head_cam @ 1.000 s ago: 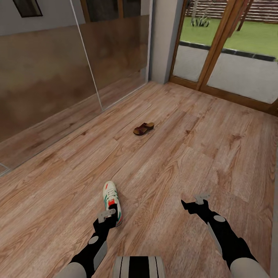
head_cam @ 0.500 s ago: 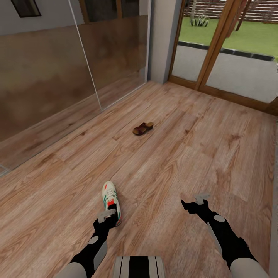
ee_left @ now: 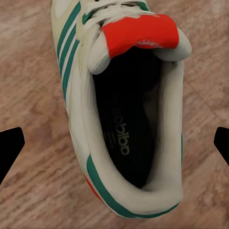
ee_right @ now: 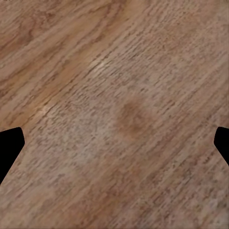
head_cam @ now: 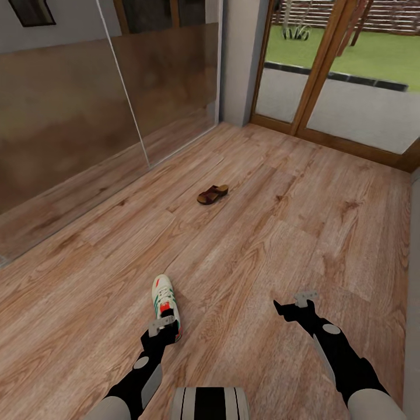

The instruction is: Pick up the two gym shoes and the two sandals from the corridor floor and place them onto the hallstand (shoe rack) in the corridor, making sure they are on the rack and not on the floor. Arrange them so the two gym shoes are next to each other and the two sandals are next to each other.

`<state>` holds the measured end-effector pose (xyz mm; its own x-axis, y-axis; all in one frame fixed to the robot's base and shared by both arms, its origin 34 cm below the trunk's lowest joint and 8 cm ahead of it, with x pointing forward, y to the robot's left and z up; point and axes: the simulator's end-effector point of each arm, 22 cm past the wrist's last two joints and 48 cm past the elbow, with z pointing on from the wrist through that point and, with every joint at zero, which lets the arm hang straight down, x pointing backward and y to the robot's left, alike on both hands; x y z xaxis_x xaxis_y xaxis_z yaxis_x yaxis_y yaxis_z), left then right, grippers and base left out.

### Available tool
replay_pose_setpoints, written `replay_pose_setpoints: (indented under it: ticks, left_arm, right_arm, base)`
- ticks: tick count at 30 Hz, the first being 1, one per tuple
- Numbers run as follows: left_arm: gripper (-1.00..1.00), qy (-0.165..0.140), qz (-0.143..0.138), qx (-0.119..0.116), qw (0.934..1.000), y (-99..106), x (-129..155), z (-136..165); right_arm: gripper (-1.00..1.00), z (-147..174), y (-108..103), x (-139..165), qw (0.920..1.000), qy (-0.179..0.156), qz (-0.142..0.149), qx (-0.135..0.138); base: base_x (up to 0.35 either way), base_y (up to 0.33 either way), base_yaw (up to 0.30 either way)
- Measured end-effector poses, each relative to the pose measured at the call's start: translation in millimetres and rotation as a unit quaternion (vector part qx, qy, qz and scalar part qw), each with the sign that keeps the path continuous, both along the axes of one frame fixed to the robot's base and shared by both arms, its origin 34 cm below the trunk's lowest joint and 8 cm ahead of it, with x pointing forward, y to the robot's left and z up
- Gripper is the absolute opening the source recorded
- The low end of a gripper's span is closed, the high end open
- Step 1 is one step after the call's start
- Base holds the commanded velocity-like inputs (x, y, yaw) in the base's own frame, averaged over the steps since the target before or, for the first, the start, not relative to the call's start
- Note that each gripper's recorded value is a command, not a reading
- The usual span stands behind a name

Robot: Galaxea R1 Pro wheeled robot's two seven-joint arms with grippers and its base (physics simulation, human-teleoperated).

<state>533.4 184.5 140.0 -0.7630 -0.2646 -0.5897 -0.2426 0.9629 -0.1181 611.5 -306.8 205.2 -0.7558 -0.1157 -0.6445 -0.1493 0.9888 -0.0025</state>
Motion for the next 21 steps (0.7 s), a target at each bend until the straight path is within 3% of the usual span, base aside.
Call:
replay_pose_setpoints:
  ticks: [21]
  left_arm:
    - [1.0,-0.002,-0.014,0.002,0.9999,-2.1,1.6,0.7]
  right_arm:
    - [1.0,0.8,0.8,0.9,1.0,-0.001,0.0,0.0]
  base:
    - [0.0,0.0,0.0]
